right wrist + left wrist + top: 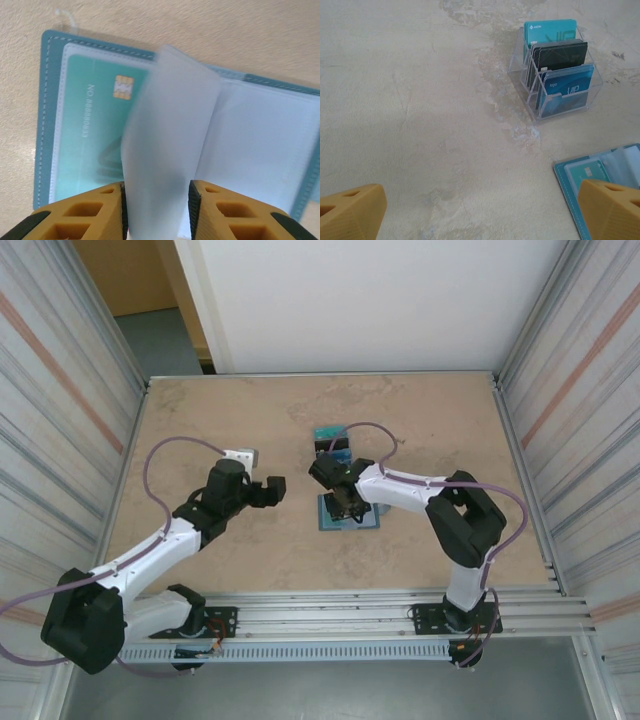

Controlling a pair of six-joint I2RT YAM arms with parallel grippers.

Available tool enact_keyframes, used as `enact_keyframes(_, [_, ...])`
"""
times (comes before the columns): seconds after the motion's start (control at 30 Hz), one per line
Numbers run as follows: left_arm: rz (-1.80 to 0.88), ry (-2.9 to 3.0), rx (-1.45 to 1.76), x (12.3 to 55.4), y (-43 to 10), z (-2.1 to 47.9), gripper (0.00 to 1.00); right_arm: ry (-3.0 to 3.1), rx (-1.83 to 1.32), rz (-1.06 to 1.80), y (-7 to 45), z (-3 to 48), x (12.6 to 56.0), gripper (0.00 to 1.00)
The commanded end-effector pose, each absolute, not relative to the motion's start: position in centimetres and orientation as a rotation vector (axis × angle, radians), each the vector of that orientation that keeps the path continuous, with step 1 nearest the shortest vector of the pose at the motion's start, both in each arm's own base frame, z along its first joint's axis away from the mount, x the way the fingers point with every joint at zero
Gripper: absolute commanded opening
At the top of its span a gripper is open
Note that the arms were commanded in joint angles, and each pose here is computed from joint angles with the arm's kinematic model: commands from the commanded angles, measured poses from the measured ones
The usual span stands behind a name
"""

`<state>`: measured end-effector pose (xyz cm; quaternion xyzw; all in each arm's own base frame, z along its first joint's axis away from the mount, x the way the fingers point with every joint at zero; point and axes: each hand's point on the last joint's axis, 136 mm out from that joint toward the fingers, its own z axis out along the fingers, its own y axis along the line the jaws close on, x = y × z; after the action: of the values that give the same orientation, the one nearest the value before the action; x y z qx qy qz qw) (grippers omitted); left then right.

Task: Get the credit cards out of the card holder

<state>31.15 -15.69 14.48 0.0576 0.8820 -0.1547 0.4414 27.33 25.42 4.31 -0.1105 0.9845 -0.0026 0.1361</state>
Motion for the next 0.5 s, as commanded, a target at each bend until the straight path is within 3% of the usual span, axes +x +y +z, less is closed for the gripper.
enact_keyframes(0.0, [-0.348,2.162,0.158,31.6,-15.6,15.8,0.99,2.816,-0.25,-0.074,23.3,6.0,27.9,0.37])
enact_keyframes(0.47, [-0.218,2.182,0.232,31.4,-16.9,15.1,0.99,2.879,-0.074,-0.03,19.5,4.7,27.7,0.38])
